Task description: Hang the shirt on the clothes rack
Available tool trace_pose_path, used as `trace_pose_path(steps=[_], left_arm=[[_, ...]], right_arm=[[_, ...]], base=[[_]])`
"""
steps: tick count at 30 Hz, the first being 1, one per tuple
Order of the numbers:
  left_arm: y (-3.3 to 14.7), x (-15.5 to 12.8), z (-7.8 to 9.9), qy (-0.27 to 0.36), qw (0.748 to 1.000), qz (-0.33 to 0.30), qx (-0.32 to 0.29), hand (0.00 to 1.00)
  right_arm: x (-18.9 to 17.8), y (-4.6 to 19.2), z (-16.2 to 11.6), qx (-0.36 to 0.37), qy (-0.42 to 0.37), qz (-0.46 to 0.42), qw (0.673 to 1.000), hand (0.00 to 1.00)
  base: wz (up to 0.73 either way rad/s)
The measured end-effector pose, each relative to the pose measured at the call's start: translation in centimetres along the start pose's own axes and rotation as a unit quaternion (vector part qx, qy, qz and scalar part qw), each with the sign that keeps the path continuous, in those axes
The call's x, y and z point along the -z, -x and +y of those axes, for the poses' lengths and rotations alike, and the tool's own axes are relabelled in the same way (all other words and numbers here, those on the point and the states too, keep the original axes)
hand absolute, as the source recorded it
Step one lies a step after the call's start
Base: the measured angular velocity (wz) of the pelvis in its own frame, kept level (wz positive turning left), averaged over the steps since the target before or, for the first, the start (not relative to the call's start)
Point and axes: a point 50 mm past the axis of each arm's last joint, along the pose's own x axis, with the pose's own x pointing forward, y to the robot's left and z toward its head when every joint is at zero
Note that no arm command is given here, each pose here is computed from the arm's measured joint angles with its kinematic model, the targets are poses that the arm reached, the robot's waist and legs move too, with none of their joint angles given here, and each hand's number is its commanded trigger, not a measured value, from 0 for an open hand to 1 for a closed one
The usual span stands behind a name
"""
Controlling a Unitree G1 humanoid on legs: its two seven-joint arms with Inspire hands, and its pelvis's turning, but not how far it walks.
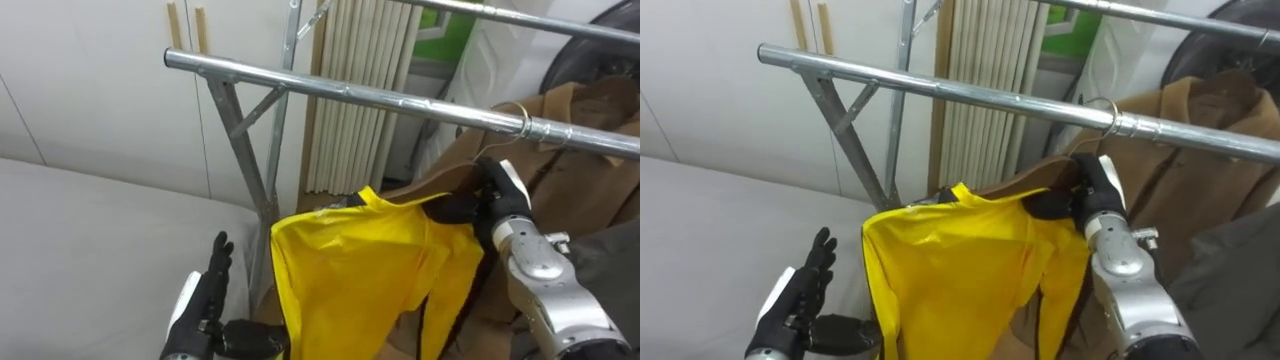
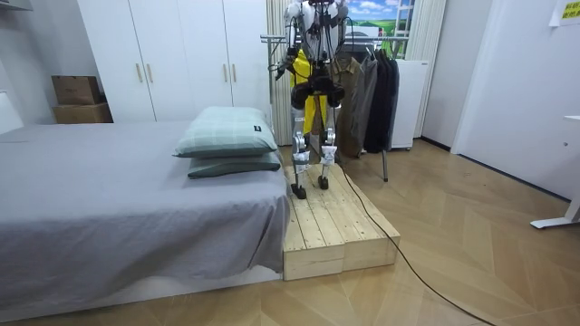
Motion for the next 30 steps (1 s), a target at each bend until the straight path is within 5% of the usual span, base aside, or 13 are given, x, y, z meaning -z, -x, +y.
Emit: trace_pose_path(steps=[30], left_arm=[[0.1,0.2,0.1,-0.02,1.0,0.01,-0.001,0.0]], right_arm=[[0.8,-0.2,-1.4,0.029,0.024,0.019,0.999,1.0]], base=[[0.03]])
